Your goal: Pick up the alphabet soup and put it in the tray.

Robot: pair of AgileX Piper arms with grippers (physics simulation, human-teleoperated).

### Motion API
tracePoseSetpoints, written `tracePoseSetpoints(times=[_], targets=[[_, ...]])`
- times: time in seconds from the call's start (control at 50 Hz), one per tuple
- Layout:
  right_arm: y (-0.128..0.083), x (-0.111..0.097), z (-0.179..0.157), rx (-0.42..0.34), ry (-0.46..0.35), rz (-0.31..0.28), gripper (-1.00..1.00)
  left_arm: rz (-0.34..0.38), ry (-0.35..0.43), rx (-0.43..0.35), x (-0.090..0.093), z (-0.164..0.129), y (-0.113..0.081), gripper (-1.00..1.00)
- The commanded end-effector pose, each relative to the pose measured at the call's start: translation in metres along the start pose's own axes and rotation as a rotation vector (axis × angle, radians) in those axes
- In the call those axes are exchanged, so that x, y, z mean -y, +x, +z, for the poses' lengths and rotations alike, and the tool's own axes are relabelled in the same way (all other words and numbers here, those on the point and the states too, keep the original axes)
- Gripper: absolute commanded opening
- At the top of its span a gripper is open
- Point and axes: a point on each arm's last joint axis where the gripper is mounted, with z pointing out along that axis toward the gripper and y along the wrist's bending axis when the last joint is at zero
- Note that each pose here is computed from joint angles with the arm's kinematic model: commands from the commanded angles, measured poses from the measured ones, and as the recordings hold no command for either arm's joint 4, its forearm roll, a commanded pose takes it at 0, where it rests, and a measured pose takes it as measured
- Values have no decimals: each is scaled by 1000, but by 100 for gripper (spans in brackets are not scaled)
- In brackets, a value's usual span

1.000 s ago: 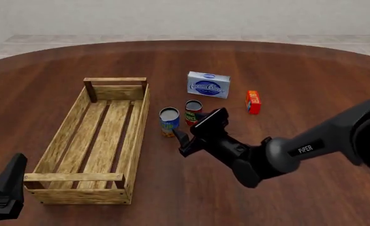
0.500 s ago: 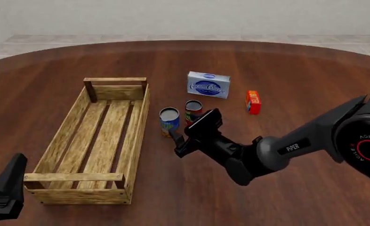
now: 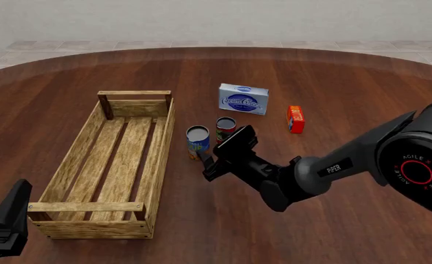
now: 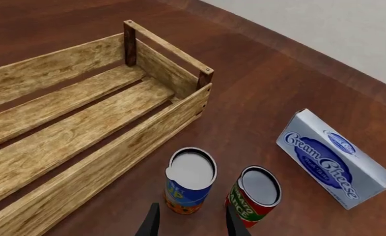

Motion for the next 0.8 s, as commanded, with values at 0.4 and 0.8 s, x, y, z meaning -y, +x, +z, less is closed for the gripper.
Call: tracePoseSetpoints(times=[0.4, 0.8], targets=[[6, -4, 13, -15, -10, -24, 100, 0, 0, 0, 0, 0, 0, 100], [6, -2, 23, -18, -6, -37, 100, 0, 0, 0, 0, 0, 0, 100]])
